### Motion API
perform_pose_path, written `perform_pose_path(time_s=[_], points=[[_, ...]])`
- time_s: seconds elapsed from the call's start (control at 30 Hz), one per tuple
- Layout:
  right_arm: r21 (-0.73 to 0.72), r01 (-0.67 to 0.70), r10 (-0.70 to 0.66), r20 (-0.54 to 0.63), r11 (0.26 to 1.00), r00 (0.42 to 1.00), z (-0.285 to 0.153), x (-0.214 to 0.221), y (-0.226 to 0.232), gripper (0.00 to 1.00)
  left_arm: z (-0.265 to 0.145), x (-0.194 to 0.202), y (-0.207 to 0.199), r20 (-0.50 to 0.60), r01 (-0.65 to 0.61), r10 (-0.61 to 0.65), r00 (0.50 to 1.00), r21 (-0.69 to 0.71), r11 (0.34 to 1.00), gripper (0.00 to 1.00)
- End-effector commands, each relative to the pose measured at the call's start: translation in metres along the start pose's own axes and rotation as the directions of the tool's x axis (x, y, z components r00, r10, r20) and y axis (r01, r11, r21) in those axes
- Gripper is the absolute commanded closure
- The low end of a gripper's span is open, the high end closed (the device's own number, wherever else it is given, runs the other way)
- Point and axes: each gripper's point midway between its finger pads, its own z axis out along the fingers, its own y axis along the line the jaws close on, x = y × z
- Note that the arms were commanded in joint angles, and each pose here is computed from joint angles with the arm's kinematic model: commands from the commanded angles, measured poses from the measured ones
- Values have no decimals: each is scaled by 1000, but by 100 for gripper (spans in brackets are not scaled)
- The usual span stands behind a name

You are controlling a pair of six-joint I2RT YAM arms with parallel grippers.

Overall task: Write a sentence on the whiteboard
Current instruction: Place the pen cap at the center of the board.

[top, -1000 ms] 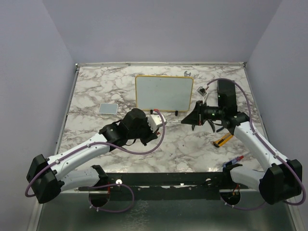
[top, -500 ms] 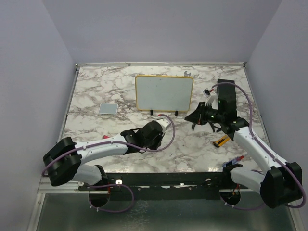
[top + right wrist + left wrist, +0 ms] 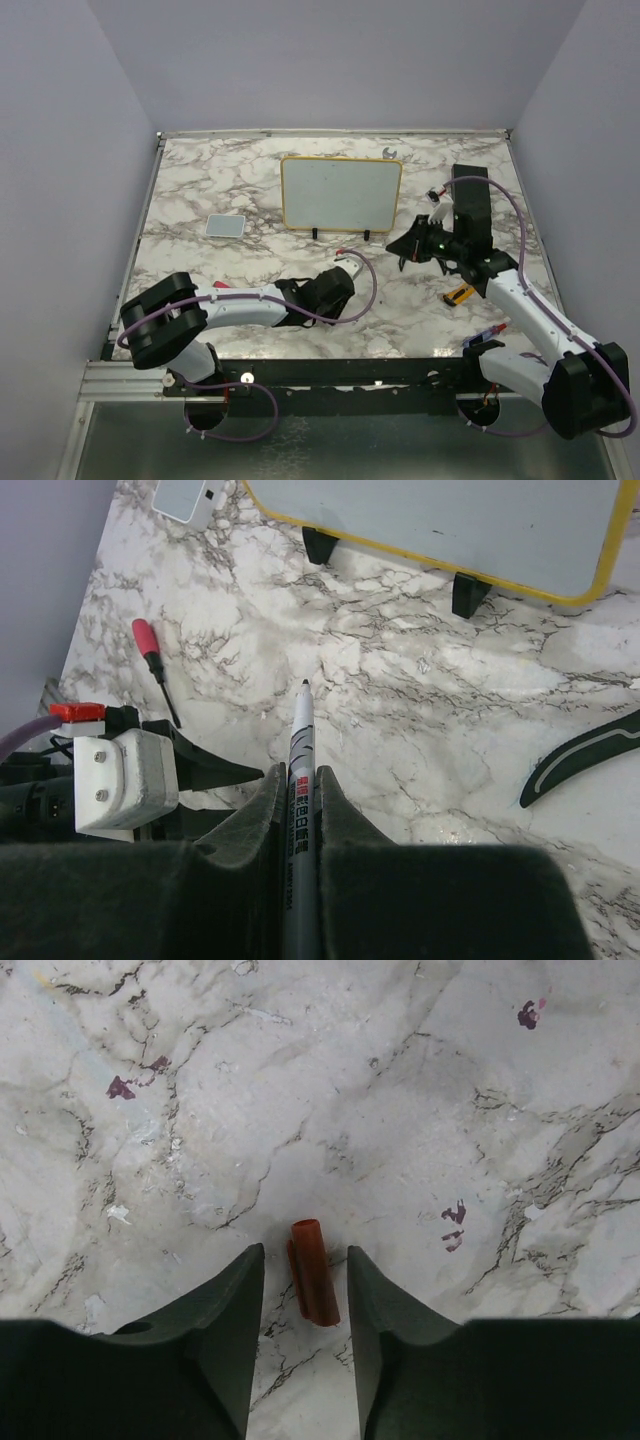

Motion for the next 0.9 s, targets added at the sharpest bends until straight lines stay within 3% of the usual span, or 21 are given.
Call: perform_pose_path(time_s=[0.0, 0.1, 0.17, 0.2, 0.33, 0.53, 0.73, 0.87], points=[[30, 13, -15, 43, 999, 999, -2, -7, -3, 100, 5, 4, 5, 8, 13, -13, 1000, -39, 999, 53], [33, 15, -17, 55, 999, 998, -3, -9, -2, 100, 1, -1, 5, 27, 19, -18, 999, -37, 999, 37], [38, 14, -16, 61, 999, 998, -4, -9, -2, 100, -4, -7, 5, 51, 23, -21, 998, -34, 999, 10], [40, 17, -19, 68, 999, 997, -6, -10, -2, 100, -7, -12, 4, 64, 23, -22, 998, -27, 999, 2], [42, 29, -33, 103, 999, 994, -10, -15, 0, 100, -27, -35, 5, 101, 31, -29, 994, -21, 999, 1], [56, 61, -71, 199, 997, 977, -19, -31, 5, 100, -83, -102, 25, 212, 43, -34, 977, -38, 998, 1], [40, 97, -104, 287, 995, 952, -17, -52, 19, 100, -125, -167, 97, 333, 117, -89, 939, -65, 991, 1], [64, 145, -158, 350, 987, 923, -6, -67, 36, 100, -135, -189, 150, 384, 177, -119, 916, -120, 977, 1]])
